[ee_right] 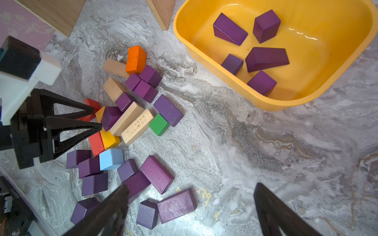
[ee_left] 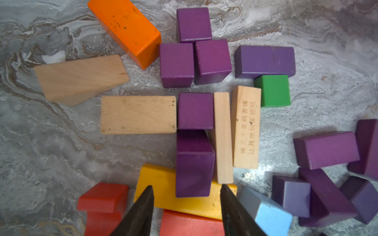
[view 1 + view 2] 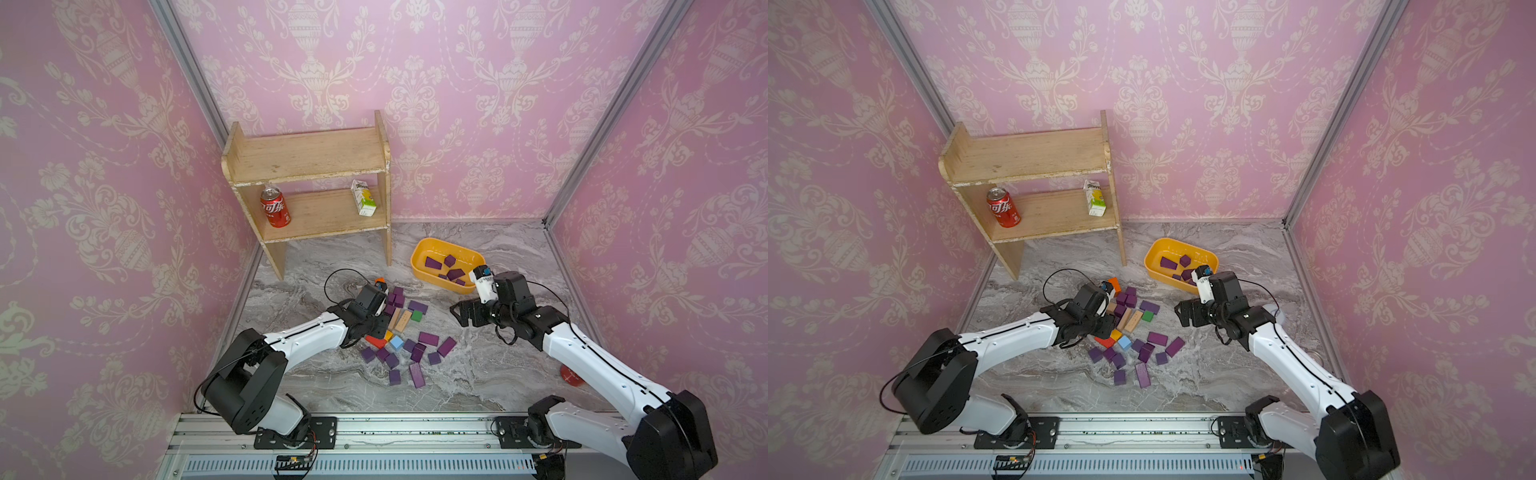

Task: Pick purple bricks into the storage bin
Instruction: Pick up the building block from the center of the board.

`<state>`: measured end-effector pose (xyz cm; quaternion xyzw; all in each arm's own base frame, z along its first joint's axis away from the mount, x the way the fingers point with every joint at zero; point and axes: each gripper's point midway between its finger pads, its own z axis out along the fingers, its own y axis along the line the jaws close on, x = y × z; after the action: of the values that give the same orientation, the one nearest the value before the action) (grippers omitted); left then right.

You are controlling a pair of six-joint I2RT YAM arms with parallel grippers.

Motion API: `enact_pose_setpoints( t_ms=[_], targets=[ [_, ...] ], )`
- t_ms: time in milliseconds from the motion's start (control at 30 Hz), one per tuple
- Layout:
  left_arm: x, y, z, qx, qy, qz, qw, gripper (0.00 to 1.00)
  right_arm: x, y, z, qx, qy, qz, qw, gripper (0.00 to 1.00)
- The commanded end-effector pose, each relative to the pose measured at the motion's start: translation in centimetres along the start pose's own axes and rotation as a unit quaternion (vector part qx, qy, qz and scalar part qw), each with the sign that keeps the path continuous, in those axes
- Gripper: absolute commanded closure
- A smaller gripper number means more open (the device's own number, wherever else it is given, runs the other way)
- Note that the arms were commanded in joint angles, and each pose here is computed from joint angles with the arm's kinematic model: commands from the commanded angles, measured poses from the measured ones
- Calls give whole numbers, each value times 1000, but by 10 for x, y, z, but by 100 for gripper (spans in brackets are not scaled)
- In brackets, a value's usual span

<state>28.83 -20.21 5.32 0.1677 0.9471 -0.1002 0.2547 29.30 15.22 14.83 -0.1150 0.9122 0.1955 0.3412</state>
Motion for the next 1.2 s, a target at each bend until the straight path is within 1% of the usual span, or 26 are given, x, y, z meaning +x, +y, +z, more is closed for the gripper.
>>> enact_pose_setpoints(
  t_ms=[0, 300, 467, 600, 733, 800, 1167],
  targets=[
    [-3, 0, 2, -14, 4, 19, 1000, 47, 1, -2, -3, 7, -7, -3, 1000, 3],
    [-3, -3, 9, -16, 14, 29, 999, 48, 4, -4, 0, 10, -1, 2, 1000, 1],
    [-5, -8, 12, -11, 18, 33, 999, 51, 5, -6, 0, 15, -1, 4, 1000, 0],
    [-4, -7, 16, -20, 31, 44, 998, 56, 5, -8, -2, 19, -3, 5, 1000, 0],
    [-3, -6, 18, -26, 38, 45, 998, 63, 6, -9, -2, 21, -3, 6, 1000, 0],
    [-3, -6, 19, -29, 40, 45, 998, 65, 7, -9, -1, 22, -1, 7, 1000, 0],
    [-1, -1, 21, -42, 47, 42, 997, 65, 8, -10, -1, 22, 0, 8, 1000, 0]
  ],
)
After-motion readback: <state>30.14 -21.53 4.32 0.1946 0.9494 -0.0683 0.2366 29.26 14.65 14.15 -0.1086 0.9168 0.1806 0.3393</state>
